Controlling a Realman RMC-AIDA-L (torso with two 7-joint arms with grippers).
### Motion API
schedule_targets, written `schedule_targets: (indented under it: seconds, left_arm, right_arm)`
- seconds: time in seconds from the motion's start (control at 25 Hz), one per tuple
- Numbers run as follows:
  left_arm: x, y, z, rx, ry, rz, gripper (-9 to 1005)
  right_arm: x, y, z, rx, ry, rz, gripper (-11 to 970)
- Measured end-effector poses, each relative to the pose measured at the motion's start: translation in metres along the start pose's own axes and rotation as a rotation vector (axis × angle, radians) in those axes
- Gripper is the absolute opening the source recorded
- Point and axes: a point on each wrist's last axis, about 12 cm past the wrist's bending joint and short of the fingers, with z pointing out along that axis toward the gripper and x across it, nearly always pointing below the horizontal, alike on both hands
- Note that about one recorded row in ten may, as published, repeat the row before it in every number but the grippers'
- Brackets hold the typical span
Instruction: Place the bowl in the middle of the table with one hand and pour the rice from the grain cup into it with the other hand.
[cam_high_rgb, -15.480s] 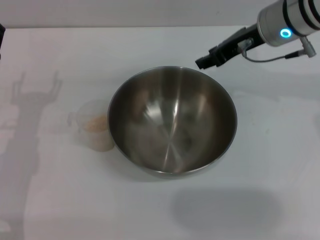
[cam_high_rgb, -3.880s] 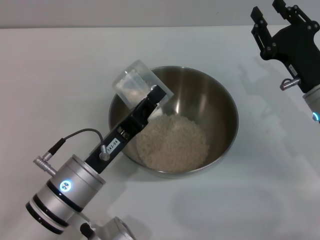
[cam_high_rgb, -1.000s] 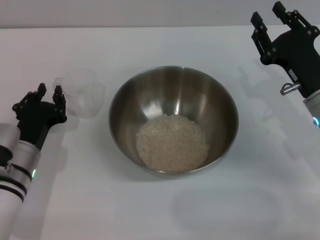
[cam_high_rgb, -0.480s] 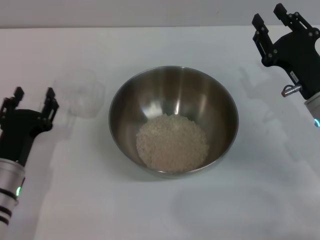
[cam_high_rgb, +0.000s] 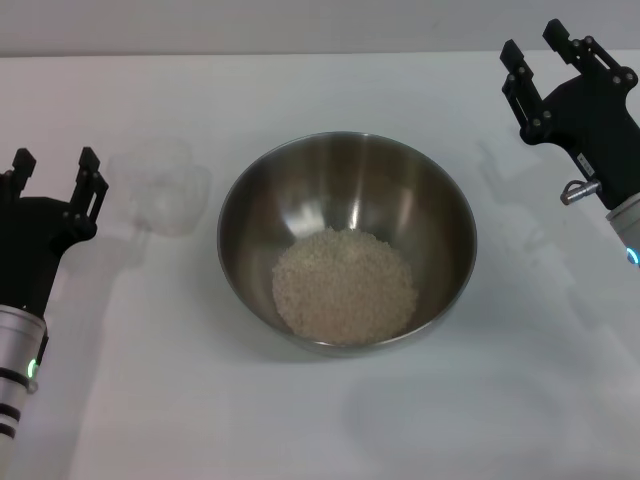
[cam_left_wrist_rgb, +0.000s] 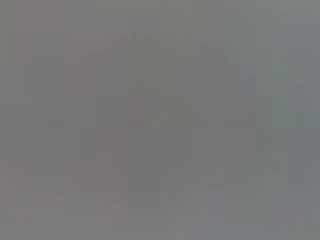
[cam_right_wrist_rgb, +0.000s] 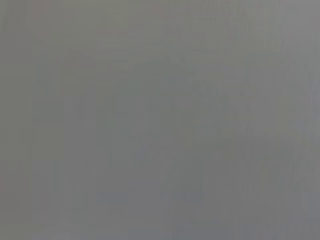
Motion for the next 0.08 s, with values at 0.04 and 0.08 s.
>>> schedule_targets:
  seconds: [0.04,0.08]
  left_arm:
    - [-0.0009,-0.0012,0.0013,0.005,-0.006,-0.001,707]
    - [-0.0016,-0.0027,0.0025,0.012,-0.010,-0.002,707]
  right_arm:
    - [0.0000,0.0000,-0.0001,0.000,0.000,0.000,455]
    - [0.0000,0.0000,-0.0002,0.000,0.000,0.000,455]
